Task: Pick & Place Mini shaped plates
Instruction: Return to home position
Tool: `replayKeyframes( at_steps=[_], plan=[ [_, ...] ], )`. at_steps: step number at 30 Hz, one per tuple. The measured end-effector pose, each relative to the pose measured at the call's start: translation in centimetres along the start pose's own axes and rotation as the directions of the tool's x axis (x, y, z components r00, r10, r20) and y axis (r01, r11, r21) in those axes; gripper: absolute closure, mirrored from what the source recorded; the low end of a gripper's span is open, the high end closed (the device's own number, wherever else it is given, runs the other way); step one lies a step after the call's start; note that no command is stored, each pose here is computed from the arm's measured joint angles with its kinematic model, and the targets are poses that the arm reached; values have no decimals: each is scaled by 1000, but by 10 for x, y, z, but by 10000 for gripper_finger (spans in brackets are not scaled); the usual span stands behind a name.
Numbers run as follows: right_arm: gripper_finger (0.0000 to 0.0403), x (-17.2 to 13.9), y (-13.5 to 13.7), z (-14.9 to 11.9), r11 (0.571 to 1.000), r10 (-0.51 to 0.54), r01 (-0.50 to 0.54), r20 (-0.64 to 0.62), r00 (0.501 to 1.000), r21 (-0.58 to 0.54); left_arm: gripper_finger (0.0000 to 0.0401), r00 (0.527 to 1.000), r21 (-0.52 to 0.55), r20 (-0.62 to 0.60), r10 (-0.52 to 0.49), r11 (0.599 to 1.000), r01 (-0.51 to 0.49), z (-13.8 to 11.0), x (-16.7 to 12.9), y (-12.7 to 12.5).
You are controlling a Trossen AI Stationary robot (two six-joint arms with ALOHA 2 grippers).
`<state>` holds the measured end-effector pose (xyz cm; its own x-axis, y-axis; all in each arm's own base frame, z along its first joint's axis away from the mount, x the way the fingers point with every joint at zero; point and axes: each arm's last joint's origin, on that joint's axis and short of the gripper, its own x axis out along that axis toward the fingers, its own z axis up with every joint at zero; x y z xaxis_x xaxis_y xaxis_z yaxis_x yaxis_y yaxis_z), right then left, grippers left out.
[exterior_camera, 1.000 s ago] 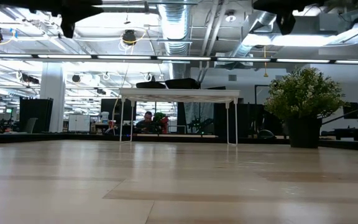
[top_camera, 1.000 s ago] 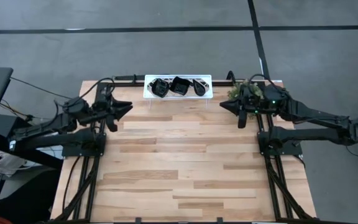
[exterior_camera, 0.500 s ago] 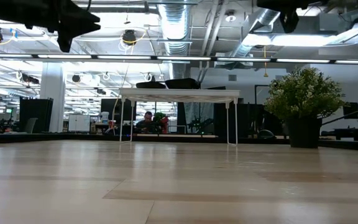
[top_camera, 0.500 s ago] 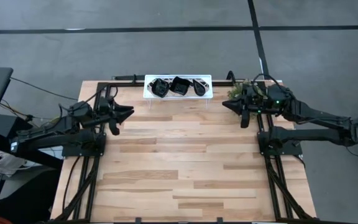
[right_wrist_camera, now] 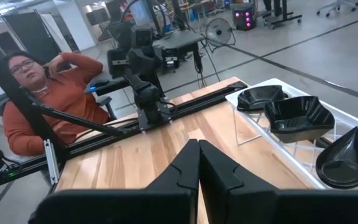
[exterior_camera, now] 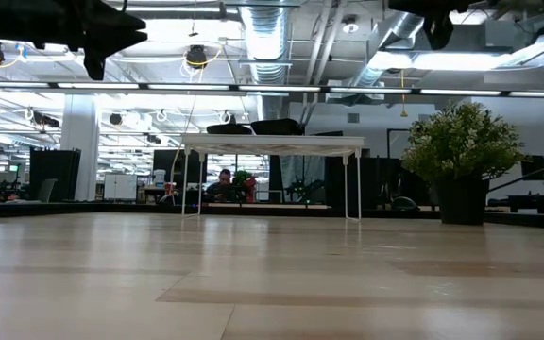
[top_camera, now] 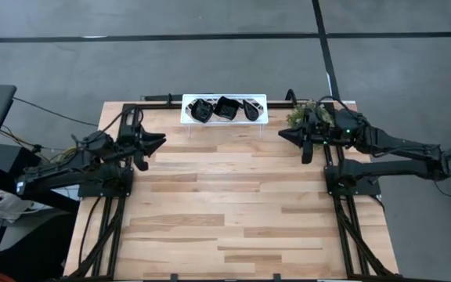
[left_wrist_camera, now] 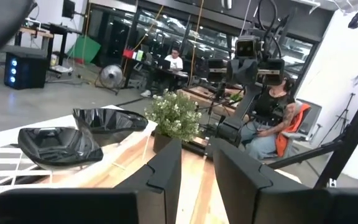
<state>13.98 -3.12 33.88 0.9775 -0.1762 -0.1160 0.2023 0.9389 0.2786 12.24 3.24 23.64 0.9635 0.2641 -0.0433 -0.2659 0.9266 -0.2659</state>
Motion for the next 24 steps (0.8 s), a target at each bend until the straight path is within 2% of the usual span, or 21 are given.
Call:
replayKeyframes(
  at_steps=[8,18,21,24],
  plan=[
    [403,-10,5,3,999,27,-26,38,999,-19,306,999,-80,-49,15,997,-19,-5,-10,2],
    [403,-23,6,6,1000,20,-18,91,996,-21,306,995,-54,100,29,998,-24,7,-30,0],
    [403,-22,5,5,1000,22,-20,99,995,-22,306,995,-53,90,36,998,-31,6,-31,1],
    [403,-12,1,-9,999,35,-33,121,992,-23,306,998,-54,51,46,998,-44,2,-30,2]
  ],
)
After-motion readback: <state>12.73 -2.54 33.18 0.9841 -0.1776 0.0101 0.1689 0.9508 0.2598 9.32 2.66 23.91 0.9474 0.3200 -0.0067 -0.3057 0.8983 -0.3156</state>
